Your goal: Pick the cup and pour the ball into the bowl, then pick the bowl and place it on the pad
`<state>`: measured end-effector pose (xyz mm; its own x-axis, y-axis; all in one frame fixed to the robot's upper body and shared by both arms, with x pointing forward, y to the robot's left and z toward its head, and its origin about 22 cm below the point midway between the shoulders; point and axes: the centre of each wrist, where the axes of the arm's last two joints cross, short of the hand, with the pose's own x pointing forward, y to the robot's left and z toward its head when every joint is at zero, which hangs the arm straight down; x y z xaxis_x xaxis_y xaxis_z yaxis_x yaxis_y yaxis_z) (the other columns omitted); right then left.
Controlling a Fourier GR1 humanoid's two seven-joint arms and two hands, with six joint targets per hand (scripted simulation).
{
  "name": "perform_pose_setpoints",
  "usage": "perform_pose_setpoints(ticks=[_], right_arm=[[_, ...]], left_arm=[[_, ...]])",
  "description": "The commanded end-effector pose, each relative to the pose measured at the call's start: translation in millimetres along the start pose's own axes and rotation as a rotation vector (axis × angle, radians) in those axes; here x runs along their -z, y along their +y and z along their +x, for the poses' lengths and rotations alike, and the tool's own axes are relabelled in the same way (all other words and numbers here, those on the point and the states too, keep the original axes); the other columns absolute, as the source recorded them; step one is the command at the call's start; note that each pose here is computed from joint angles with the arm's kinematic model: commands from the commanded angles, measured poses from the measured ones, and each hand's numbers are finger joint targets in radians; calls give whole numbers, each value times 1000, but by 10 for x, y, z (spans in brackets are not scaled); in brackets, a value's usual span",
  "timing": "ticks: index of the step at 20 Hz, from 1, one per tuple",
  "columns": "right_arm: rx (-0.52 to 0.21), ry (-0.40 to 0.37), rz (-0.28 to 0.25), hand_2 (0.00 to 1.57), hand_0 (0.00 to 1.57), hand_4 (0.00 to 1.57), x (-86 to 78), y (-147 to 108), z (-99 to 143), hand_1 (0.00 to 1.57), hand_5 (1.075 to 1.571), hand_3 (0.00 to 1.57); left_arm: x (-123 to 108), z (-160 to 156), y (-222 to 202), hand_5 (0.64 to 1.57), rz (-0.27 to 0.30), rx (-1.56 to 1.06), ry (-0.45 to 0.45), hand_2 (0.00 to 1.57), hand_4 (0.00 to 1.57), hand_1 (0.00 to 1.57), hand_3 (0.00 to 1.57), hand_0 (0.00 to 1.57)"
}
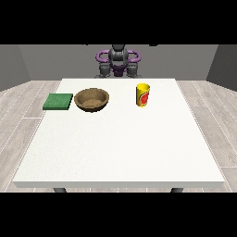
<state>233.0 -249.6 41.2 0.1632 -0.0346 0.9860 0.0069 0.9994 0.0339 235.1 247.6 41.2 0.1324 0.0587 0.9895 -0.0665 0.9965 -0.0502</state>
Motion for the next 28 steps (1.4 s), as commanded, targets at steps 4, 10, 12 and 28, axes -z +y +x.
perform_pose_setpoints(ticks=[4, 10, 12, 28], right_arm=[[20, -38, 1, 0, 0, 789, -211, -50, 643, 0, 1548, 0], [33, -285, 1, 0, 0, 716, -69, 179, 617, 0, 1540, 0], [40, -340, 38, 0, 0, 730, 12, 265, 528, 0, 1550, 0], [15, -459, 53, 0, 0, 667, 170, -262, 386, 0, 1559, 0]], left_arm=[[20, 612, -224, 1560, 10, -38, -25, 0, 581, 0, 0, 0], [286, 529, -336, 1555, -6, 12, -294, 0, 609, 0, 0, 0], [405, 672, -423, 1544, -7, 2, -366, 0, 583, 0, 0, 0], [870, -389, -14, 1451, 5, 80, -394, 0, 0, 0, 0, 0]])
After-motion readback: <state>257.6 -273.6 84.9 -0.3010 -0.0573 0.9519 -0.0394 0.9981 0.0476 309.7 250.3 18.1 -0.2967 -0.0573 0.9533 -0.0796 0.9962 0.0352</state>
